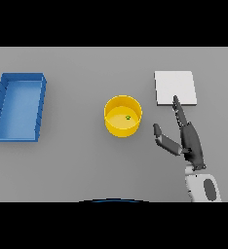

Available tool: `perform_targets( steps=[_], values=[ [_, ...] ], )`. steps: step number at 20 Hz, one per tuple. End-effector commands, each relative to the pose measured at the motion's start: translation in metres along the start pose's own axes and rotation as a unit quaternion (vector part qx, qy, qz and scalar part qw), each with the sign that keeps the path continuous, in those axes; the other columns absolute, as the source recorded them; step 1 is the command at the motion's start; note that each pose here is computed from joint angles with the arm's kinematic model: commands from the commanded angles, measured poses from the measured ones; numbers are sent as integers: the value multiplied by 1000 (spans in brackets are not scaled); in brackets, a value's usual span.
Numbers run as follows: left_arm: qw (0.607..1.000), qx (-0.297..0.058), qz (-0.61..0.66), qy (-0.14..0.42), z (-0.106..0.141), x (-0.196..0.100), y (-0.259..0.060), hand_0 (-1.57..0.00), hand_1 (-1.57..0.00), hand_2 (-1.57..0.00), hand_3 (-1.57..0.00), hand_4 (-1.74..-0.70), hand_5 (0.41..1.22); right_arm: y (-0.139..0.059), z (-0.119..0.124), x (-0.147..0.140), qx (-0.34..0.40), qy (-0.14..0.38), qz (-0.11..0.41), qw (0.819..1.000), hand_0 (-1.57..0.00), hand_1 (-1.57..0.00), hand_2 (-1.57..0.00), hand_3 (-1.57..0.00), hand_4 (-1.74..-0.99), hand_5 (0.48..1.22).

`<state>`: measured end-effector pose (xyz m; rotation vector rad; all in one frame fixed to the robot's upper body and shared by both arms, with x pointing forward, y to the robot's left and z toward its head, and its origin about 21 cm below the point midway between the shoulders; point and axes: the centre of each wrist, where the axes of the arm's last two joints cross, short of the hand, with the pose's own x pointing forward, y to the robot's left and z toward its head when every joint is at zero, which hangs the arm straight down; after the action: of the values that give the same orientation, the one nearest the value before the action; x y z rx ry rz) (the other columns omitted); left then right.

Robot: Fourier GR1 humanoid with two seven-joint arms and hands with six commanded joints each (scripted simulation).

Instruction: Pick up the red beaker and tilt it to pour out 1 green nut into yellow bowl. Pick up the yellow bowl and place it on the metallic measuring scale.

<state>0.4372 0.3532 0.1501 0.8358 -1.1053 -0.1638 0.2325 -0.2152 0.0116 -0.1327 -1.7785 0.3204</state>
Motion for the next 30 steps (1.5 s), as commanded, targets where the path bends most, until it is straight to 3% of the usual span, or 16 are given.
perform_targets(
  steps=[1,7,11,12,14,15,17,20,24,28,30],
  values=[
    [1000,1,9,4,5,-7,-3,-1571,-1571,-1571,-1376,-1741,1221,-2,0,-2,-3,2,3,1000,1,1,1,1,-1207,708],
    [998,-7,33,53,39,-50,-25,-1571,-1571,-1571,-1383,-1741,1221,0,1,-2,-1,6,3,1000,1,1,1,1,-1186,687],
    [995,-47,36,78,54,-57,-29,-1571,-1571,-1571,-1366,-1735,955,0,-3,-3,-2,9,-6,1000,1,1,1,1,-1168,679],
    [995,-66,24,75,60,-60,-28,-1571,-1571,-1571,-1407,-1661,888,1,-2,-2,-2,6,-7,1000,1,1,1,1,-1165,678],
    [994,-99,-7,43,67,-62,-23,-1571,-1545,-1489,-1238,-1311,774,1,1,-4,-2,7,1,1000,1,1,1,1,-1163,671],
    [992,-119,-21,22,69,-64,-19,-1495,-1380,-1311,-1098,-1155,740,1,2,-5,-4,9,4,1000,1,1,1,1,-1159,669],
    [987,-162,-22,9,71,-68,-11,-1003,-883,-839,-707,-933,697,-1,1,-4,-6,7,2,1000,1,1,1,1,-1162,671],
    [982,-184,-52,9,72,-68,-9,-513,-452,-429,-361,-785,656,0,-1,-3,0,4,-1,1000,1,1,1,1,-1147,680],
    [982,-172,-76,9,67,-72,-22,-209,-184,-175,-147,-729,647,-1,3,-3,3,4,5,1000,1,1,1,1,-1160,688],
    [987,-144,-74,-6,63,-70,-19,-85,-75,-71,-60,-705,653,3,1,-1,-3,18,11,1000,1,1,1,1,-1178,679],
    [989,-137,-57,-28,65,-70,-22,-54,-48,-45,-38,-711,663,-1,-1,4,2,18,45,999,1,1,1,1,-1163,677]
  ],
)
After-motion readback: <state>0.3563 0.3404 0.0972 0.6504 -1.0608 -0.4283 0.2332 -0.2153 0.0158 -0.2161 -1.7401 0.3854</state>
